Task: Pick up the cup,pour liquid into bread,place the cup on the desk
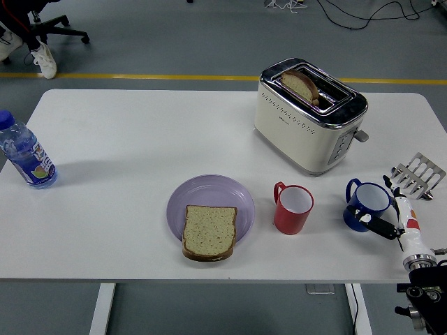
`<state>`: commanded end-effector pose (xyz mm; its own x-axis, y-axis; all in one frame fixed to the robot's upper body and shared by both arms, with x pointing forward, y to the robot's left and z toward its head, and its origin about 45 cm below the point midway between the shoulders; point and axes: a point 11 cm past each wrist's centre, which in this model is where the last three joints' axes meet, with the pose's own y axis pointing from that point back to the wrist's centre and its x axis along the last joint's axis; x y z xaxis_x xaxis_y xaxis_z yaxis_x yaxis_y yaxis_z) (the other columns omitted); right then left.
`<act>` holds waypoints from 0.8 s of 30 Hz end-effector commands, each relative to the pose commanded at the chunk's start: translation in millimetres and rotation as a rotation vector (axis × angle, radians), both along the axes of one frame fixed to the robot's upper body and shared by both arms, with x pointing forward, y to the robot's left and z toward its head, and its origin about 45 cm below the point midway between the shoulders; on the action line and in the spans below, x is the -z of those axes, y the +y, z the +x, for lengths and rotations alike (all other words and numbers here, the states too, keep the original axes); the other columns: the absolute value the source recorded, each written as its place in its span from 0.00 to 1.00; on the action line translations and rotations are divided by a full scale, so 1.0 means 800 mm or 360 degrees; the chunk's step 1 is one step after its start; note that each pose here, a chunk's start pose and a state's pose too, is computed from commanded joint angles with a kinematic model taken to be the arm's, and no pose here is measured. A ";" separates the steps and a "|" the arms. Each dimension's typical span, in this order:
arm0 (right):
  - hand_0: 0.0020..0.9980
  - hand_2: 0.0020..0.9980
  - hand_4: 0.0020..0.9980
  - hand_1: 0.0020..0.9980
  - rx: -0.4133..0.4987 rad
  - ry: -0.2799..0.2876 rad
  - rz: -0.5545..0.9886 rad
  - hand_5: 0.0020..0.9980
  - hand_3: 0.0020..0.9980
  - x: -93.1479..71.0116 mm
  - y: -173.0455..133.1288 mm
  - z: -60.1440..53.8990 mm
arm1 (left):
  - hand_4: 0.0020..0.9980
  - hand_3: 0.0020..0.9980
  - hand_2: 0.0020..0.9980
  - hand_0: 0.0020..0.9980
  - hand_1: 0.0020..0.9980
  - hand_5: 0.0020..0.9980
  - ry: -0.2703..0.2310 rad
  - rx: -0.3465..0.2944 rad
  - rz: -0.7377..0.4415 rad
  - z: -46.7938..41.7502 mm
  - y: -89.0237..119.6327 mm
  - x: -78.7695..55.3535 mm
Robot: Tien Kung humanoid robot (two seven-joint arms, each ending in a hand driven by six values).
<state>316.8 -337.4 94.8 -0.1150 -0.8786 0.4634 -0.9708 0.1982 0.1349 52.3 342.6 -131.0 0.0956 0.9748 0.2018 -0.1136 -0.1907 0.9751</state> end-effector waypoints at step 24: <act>0.85 0.83 0.74 0.74 0.0139 -0.0450 0.0368 0.03 0.80 -0.117 -0.001 -0.002 | 0.37 0.56 0.61 0.62 0.59 1.00 -0.0029 -0.0005 0.0016 0.009 0.006 -0.002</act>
